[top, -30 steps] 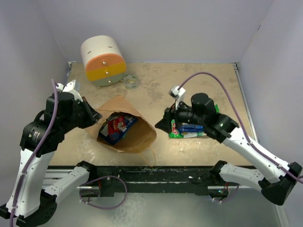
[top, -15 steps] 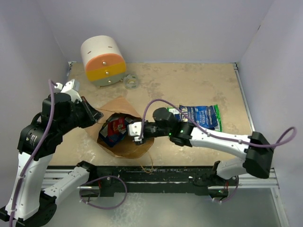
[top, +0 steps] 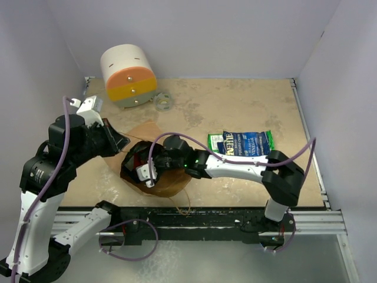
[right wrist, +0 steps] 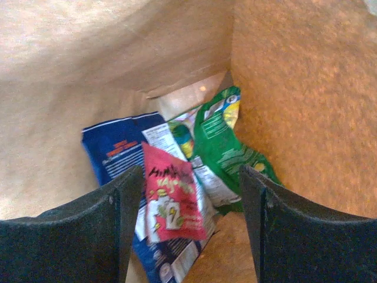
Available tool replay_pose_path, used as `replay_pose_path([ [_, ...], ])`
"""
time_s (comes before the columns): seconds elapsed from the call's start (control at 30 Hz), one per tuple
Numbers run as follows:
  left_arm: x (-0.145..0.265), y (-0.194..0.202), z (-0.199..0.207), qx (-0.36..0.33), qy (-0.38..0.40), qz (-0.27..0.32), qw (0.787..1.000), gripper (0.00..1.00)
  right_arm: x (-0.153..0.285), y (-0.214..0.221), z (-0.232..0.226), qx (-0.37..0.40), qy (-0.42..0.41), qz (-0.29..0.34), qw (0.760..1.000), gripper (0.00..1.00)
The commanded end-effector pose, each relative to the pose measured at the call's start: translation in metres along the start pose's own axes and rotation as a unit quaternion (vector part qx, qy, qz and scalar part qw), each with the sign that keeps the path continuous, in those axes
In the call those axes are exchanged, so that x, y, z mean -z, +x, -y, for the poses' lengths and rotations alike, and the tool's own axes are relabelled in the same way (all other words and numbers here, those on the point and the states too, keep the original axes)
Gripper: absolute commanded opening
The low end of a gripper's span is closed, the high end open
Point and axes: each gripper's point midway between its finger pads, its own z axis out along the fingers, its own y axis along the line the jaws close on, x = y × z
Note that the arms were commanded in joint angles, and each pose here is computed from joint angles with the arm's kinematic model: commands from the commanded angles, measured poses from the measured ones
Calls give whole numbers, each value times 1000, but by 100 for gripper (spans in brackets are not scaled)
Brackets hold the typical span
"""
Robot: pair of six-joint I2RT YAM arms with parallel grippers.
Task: Take the snacks out of the paper bag
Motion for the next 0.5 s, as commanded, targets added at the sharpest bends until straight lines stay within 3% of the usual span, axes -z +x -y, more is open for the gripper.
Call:
replay_pose_path([
  [0.0,3,-15,17,-29,39,19,999,0,-18,-18,39,98,54,17,994,70],
  [0.27,0,-14,23,-44,55,4,998,0,-55,-4,40,168,63,9,984,77],
  [0.47,3,-10,22,-57,54,-5,997,0,-69,5,50,207,90,2,974,89],
])
